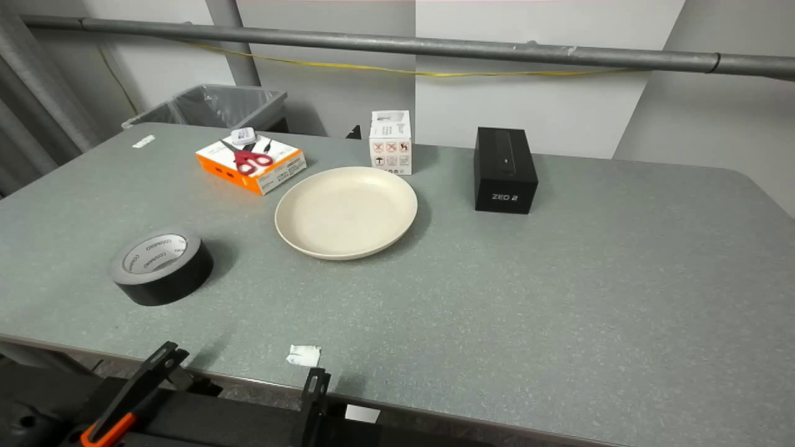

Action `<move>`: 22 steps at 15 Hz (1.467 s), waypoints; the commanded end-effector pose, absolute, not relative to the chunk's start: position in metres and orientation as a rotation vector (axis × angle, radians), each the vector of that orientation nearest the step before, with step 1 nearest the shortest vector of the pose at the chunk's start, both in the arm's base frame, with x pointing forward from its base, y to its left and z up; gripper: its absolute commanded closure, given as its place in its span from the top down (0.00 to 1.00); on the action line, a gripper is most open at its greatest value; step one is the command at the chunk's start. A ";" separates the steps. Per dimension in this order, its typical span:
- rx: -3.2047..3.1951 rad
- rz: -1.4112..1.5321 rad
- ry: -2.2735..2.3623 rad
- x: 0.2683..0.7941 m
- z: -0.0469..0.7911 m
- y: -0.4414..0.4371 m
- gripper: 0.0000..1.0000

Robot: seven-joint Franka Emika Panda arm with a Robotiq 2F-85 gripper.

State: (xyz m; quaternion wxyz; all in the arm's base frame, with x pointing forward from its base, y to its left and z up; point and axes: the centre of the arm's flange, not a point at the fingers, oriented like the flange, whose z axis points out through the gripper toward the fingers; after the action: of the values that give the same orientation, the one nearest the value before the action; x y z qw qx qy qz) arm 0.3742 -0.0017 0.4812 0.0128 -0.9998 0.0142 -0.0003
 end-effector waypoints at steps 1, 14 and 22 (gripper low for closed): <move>-3.132 0.034 0.015 0.397 0.447 0.020 1.00; -3.190 0.173 -0.360 0.405 0.311 0.100 1.00; -3.161 0.147 -0.367 0.410 0.281 0.117 1.00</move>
State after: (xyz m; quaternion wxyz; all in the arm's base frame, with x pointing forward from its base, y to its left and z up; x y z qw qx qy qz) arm 0.4064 0.1029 0.3038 -0.0324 -0.9917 -0.1126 0.0527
